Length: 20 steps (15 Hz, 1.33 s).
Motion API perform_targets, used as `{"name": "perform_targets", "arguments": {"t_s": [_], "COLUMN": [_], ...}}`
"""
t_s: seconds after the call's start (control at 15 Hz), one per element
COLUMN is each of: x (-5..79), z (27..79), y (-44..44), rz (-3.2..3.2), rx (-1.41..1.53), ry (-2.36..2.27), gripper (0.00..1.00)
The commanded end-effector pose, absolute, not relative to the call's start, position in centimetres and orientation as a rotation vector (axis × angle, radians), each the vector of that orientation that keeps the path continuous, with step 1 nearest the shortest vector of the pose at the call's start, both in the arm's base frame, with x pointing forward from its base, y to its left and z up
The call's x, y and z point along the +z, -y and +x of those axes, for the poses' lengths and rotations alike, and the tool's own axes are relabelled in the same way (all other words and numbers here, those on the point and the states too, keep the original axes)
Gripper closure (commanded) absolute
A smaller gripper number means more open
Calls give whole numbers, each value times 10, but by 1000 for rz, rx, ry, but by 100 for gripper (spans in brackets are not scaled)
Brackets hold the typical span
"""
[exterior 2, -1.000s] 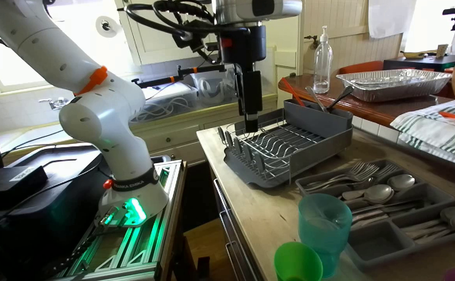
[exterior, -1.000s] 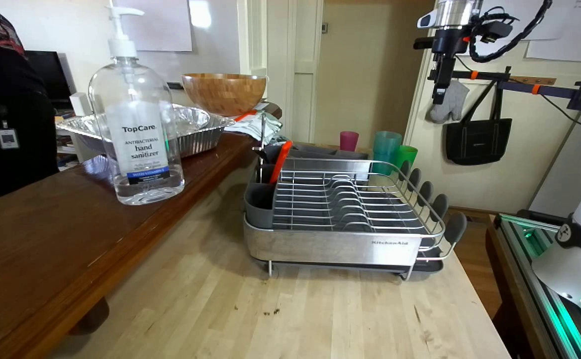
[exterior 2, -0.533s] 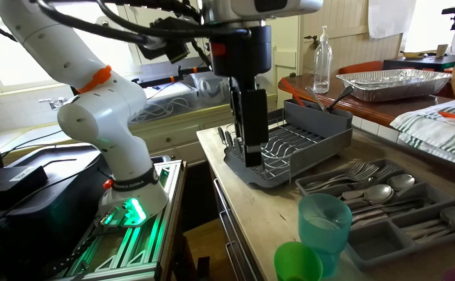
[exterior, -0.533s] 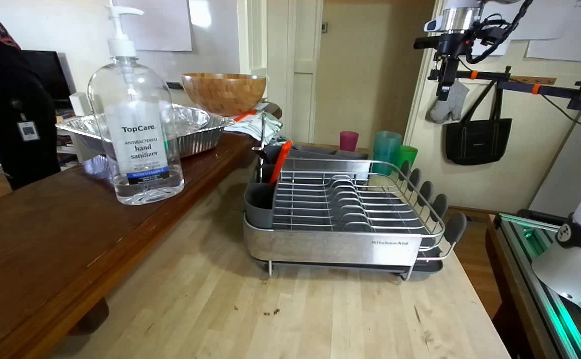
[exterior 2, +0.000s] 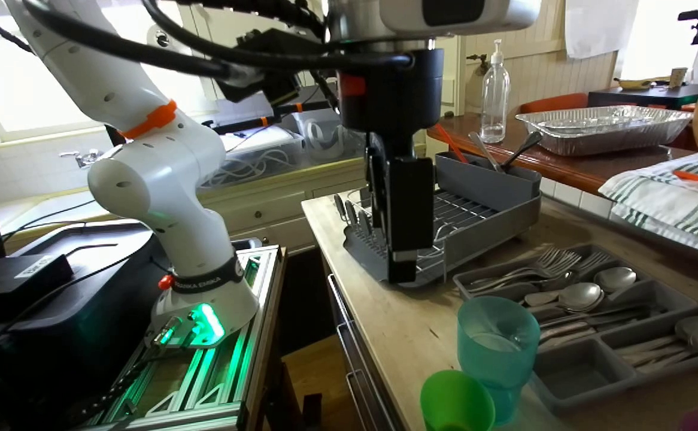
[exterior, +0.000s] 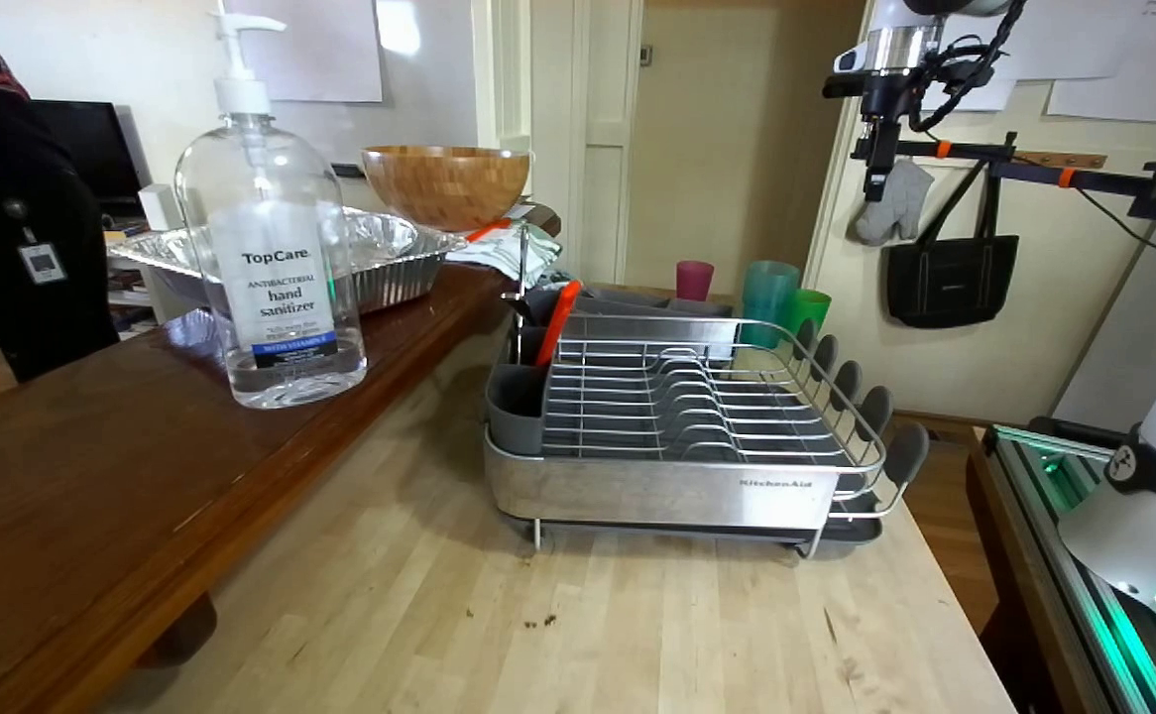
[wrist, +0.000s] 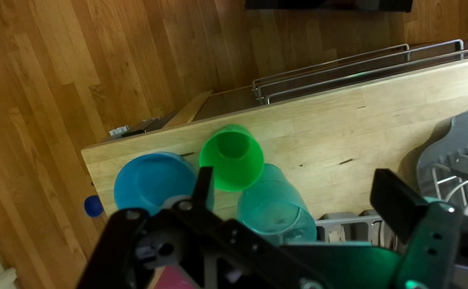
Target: Place the blue and green cups on the drying rack
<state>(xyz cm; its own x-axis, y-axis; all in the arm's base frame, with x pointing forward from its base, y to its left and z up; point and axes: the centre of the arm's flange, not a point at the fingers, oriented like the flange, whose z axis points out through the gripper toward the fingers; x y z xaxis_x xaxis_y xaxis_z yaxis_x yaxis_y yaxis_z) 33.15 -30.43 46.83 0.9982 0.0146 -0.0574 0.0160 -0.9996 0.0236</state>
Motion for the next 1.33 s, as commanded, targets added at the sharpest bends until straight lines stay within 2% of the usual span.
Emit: {"name": "perform_targets", "arguments": {"t_s": [0.0,0.33,0.8,1.27], "x": [467,458,399,395], "z": [336,375,424,425], "y": [307,312,269,262], "rz": [3109,3082,2970,2980], "rx": [-63,-65,-311,-328], "ry": [-42,-63,-181,-189], "gripper": [0,0,0,0]}}
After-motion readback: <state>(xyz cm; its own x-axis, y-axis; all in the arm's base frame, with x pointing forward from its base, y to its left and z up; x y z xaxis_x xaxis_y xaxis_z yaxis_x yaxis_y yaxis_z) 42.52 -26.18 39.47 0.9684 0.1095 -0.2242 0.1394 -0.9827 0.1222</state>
